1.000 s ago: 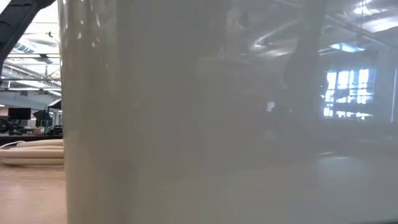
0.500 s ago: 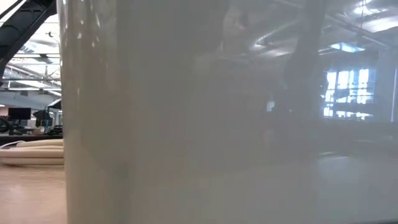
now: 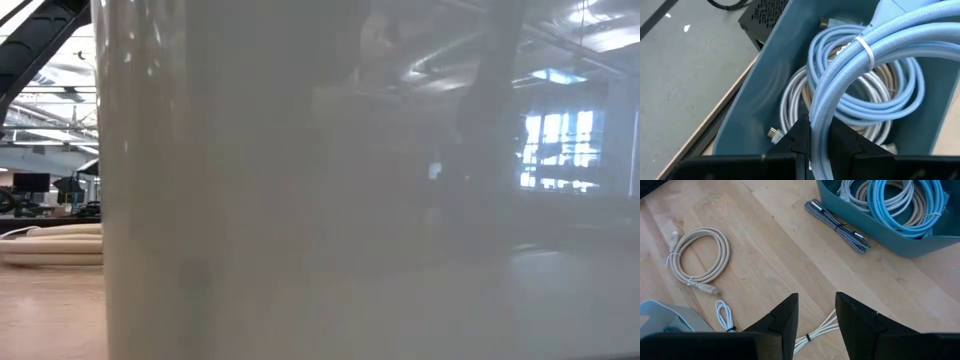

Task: Pick & Place USB Port
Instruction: Put the blue hdmi cable into the green bin

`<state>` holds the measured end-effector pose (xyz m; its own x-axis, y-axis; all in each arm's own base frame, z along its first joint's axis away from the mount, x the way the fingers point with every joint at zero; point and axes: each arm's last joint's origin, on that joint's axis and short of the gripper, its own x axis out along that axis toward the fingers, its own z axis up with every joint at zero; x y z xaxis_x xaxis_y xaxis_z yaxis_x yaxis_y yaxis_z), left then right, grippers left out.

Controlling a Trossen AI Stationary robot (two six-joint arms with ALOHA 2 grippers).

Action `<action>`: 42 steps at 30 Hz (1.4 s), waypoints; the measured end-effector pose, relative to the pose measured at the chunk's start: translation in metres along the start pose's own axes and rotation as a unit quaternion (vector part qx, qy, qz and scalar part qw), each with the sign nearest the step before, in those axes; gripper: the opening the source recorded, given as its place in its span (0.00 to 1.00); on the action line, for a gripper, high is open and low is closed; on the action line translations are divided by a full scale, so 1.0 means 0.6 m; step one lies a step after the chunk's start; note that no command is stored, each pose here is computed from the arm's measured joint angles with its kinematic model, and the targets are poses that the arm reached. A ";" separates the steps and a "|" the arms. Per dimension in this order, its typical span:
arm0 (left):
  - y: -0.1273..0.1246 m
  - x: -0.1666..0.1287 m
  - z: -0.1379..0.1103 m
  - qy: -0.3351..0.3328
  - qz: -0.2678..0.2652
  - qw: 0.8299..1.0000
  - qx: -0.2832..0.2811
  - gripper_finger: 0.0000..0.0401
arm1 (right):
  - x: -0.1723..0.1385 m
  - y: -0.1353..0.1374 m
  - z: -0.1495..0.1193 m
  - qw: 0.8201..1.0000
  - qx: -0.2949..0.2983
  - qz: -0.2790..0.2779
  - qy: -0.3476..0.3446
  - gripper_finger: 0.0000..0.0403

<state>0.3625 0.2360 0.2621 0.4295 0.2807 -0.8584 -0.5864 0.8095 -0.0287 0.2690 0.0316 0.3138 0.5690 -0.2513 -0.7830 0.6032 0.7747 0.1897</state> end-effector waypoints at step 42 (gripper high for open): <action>0.004 0.005 -0.008 0.013 0.024 0.999 -0.025 0.29 | 0.000 0.000 0.000 1.000 -0.027 0.001 0.002 0.30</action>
<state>0.3591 0.2365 0.2570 0.3821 0.3054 -0.8722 -0.6399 0.7684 -0.0112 0.2691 0.0316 0.3136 0.5682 -0.2482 -0.7846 0.5716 0.8049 0.1594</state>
